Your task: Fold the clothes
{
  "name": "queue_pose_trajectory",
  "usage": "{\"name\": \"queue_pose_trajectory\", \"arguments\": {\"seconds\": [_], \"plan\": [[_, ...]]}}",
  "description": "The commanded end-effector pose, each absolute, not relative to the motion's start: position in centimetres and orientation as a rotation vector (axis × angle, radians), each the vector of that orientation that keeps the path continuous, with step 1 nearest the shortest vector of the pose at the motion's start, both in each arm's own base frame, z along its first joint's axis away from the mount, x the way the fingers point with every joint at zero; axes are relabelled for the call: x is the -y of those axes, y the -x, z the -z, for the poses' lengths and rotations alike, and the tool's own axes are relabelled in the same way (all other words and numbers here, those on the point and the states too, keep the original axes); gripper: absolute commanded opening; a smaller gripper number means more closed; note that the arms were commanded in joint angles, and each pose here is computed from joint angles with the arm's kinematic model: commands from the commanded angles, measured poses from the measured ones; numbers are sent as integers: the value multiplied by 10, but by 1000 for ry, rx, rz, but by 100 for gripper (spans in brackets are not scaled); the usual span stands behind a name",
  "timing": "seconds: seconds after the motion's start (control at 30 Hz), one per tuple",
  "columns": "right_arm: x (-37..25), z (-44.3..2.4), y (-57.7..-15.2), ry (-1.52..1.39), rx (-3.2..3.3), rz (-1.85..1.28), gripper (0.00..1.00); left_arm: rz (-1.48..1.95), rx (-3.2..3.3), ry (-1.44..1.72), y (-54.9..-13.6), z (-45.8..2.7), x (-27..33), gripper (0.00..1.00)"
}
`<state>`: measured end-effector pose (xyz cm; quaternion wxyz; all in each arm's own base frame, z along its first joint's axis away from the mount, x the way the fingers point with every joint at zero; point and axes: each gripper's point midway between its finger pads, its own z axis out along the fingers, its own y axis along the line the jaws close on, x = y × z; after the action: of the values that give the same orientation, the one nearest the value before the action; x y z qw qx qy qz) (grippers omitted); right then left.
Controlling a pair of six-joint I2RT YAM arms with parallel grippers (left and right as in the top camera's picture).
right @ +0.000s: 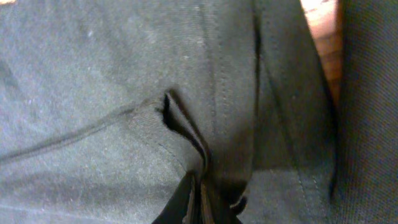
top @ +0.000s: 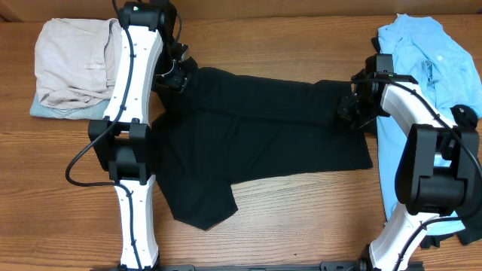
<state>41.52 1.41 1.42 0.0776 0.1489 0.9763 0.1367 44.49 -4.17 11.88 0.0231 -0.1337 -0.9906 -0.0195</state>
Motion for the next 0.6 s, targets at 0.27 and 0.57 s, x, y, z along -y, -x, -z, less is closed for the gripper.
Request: {"name": "queue_pose_trajectory", "arguments": {"seconds": [0.27,0.57], "plan": [[38,-68,-445,-530,-2772,-317,4,43,3070,429,-446,-118,42,71],[41,-54,-416,-519,-2894,-323,6,42,3069,429,-446,-118,42,72]]}}
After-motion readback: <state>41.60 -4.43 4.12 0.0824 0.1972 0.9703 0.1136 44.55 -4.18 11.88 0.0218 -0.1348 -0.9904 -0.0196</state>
